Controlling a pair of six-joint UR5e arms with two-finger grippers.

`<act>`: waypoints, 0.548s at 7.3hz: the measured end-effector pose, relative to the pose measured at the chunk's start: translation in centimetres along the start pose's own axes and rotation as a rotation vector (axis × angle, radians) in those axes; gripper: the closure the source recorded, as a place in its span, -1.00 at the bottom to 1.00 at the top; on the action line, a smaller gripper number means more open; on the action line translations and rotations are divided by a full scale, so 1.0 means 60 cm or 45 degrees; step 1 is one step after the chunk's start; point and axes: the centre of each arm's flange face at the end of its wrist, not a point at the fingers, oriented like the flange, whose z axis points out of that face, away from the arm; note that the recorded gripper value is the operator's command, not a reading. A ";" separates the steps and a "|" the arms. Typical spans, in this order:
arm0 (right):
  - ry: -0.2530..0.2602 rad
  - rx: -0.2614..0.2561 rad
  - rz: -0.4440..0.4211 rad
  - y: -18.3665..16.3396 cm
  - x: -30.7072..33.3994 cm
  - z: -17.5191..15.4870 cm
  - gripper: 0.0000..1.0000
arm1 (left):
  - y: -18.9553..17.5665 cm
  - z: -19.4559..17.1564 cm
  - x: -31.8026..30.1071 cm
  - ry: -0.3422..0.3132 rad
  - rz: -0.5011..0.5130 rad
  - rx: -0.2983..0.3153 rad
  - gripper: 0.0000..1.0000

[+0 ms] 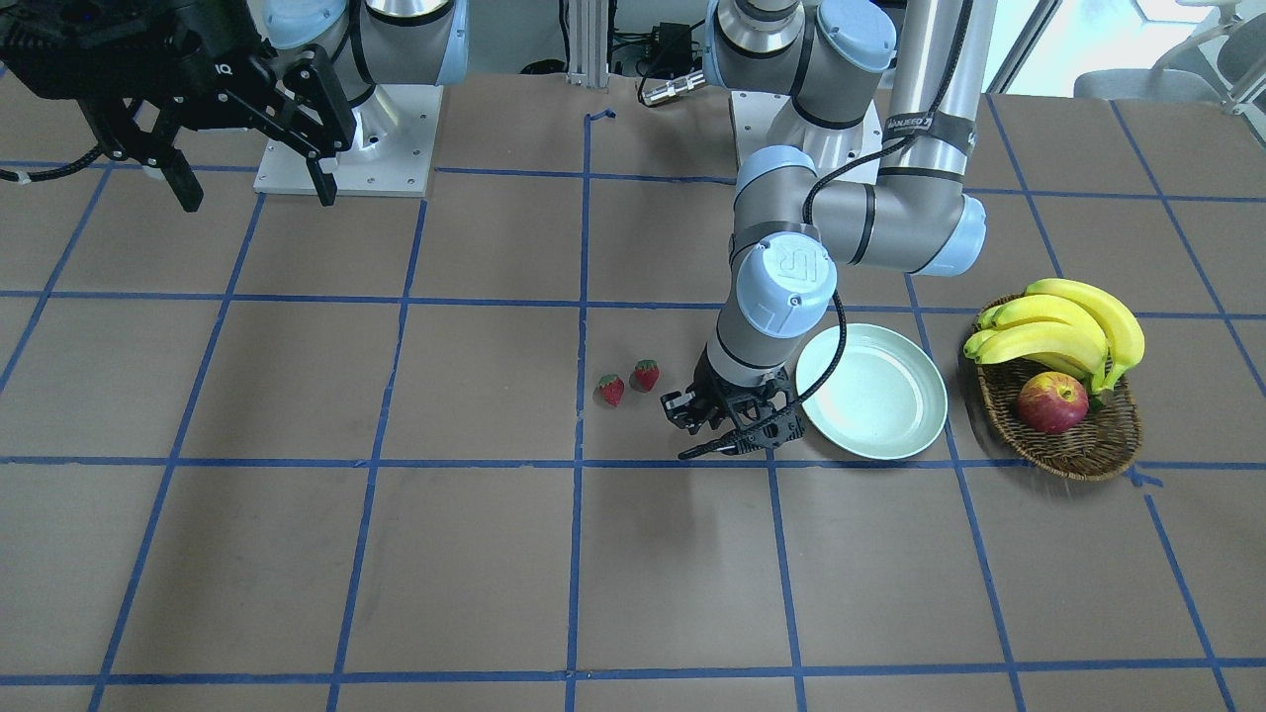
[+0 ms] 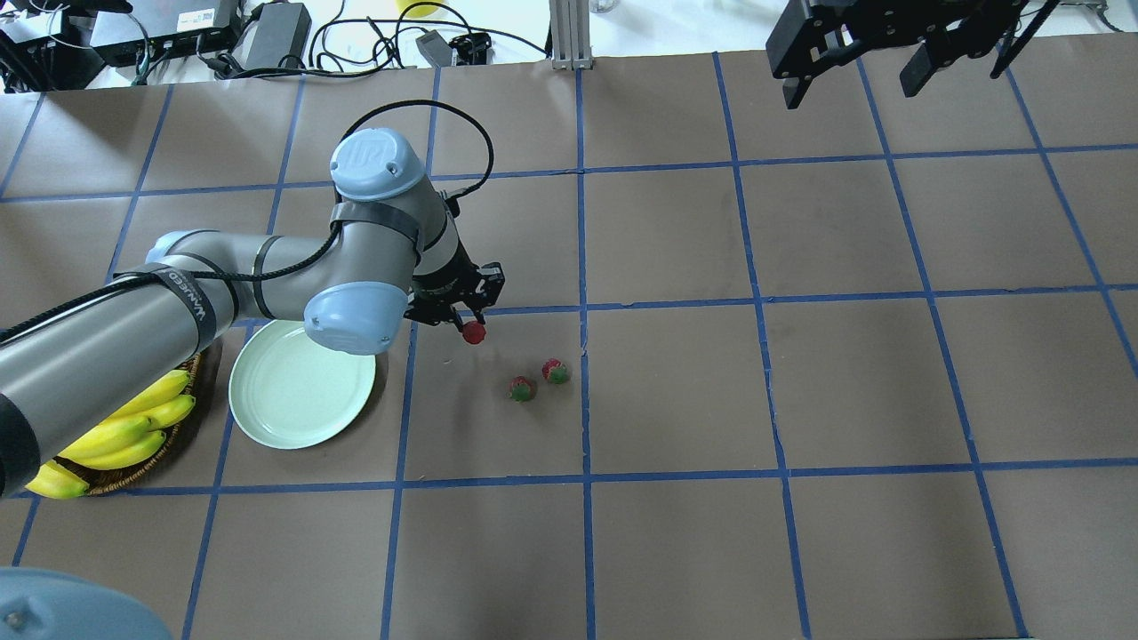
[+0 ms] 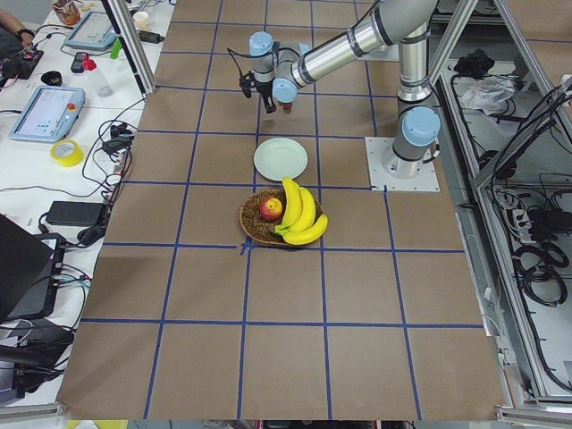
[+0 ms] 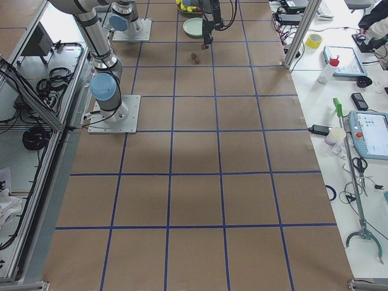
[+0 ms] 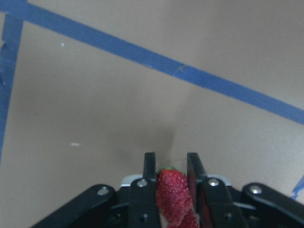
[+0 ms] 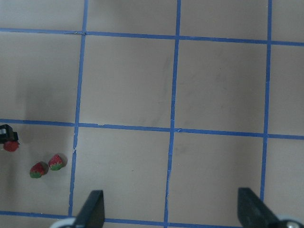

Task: Collect all strawberries into plate
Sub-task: 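Carry the strawberry with the left gripper onto the plate and release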

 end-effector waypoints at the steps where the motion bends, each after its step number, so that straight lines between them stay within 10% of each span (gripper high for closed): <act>1: -0.001 -0.015 -0.022 0.000 0.004 0.008 -1.00 | -0.028 -0.034 -0.031 -0.031 0.035 -0.003 1.00; 4: -0.004 -0.090 -0.075 0.003 0.011 0.062 -1.00 | -0.097 -0.085 -0.189 -0.075 0.122 -0.082 1.00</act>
